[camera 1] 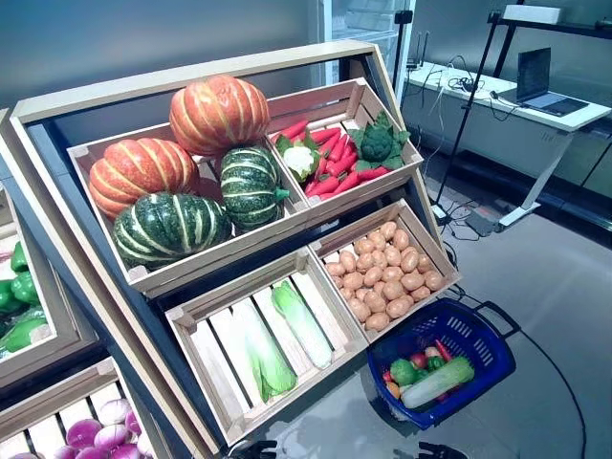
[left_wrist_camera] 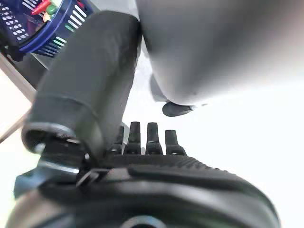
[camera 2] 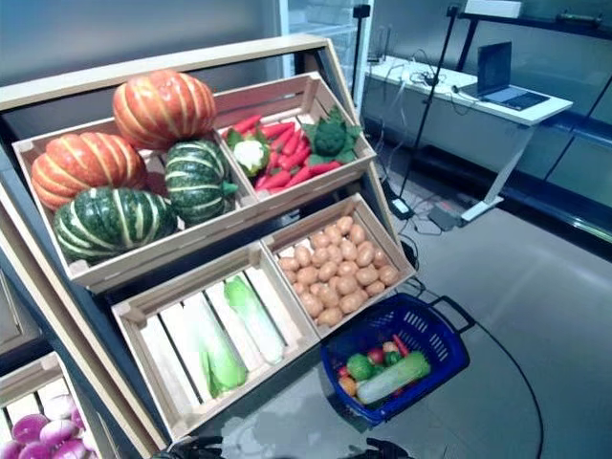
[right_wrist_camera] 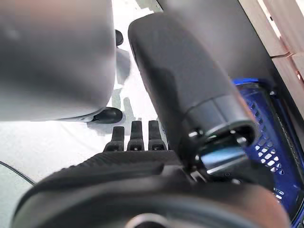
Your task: Put vegetables into the basket
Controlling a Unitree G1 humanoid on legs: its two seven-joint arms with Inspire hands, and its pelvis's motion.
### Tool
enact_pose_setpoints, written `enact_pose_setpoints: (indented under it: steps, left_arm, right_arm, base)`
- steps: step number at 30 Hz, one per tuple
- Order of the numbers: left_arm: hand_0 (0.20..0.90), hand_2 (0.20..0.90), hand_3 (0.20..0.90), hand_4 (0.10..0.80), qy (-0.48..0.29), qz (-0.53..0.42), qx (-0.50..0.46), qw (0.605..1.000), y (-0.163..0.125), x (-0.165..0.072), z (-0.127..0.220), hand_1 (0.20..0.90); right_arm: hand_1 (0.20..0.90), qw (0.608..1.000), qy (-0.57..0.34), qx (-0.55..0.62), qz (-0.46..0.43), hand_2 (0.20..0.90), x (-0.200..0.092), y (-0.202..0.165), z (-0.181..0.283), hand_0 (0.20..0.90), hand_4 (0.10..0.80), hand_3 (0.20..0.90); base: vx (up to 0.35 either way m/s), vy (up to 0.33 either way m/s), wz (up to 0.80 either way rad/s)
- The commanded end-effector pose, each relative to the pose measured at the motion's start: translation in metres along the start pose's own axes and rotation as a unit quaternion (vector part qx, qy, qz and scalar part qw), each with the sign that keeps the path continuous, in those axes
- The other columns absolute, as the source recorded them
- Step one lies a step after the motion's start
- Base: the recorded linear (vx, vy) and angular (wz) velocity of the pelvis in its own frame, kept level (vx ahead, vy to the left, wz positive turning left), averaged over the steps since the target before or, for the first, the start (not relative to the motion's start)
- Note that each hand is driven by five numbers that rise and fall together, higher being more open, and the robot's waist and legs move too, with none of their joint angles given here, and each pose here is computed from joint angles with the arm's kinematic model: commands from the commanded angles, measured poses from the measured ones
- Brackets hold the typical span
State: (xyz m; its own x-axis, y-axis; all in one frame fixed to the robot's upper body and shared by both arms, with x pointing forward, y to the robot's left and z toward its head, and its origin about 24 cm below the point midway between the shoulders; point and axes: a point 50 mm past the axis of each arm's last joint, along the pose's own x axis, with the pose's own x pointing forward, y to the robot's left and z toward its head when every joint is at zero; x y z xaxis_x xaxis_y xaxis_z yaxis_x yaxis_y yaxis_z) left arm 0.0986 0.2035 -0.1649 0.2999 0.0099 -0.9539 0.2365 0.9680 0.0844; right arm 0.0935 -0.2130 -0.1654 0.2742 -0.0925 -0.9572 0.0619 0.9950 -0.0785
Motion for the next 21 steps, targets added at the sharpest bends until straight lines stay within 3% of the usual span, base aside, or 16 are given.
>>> enact_pose_setpoints:
  steps: [1, 2, 3, 5, 10, 14, 21]
  left_arm:
    - [0.599, 0.599, 0.599, 0.599, 0.005, 0.012, 0.04, 0.999, 0.004, 0.002, 0.011, 0.599]
    - [0.608, 0.608, 0.608, 0.605, 0.003, 0.017, 0.043, 0.999, 0.004, 0.002, 0.011, 0.608]
    - [0.662, 0.662, 0.662, 0.642, 0.001, 0.024, 0.04, 0.999, 0.005, 0.002, 0.012, 0.662]
    - [0.9, 0.9, 0.9, 0.8, 0.002, 0.033, 0.044, 0.998, 0.007, 0.002, 0.012, 0.9]
    - [0.9, 0.9, 0.9, 0.8, 0.011, 0.042, 0.089, 0.995, 0.007, 0.002, 0.012, 0.9]
    - [0.9, 0.9, 0.9, 0.8, -0.064, 0.053, 0.142, 0.986, 0.009, 0.001, 0.037, 0.9]
    - [0.9, 0.9, 0.9, 0.8, -0.272, 0.092, 0.222, 0.932, 0.022, -0.029, 0.14, 0.9]
  right_arm:
    - [0.9, 0.999, -0.024, 0.02, 0.026, 0.9, 0.002, 0.013, 0.012, 0.9, 0.8, 0.9]
    - [0.9, 0.999, -0.024, 0.019, 0.025, 0.9, 0.002, 0.012, 0.012, 0.9, 0.8, 0.9]
    - [0.9, 0.999, -0.023, 0.018, 0.024, 0.9, 0.002, 0.012, 0.012, 0.9, 0.8, 0.9]
    - [0.9, 0.999, -0.022, 0.017, 0.023, 0.9, 0.002, 0.013, 0.011, 0.9, 0.8, 0.9]
    - [0.9, 0.999, -0.021, 0.015, 0.023, 0.9, 0.002, 0.012, 0.01, 0.9, 0.8, 0.9]
    - [0.9, 0.999, -0.021, 0.009, 0.025, 0.9, 0.002, 0.013, 0.013, 0.9, 0.8, 0.9]
    - [0.9, 1.0, -0.023, -0.002, 0.017, 0.9, 0.0, 0.001, 0.018, 0.9, 0.8, 0.9]
  base:
    - [0.0, 0.0, 0.0]
    - [0.0, 0.0, 0.0]
    - [0.0, 0.0, 0.0]
    - [0.0, 0.0, 0.0]
    - [0.0, 0.0, 0.0]
    - [0.0, 0.0, 0.0]
    - [0.0, 0.0, 0.0]
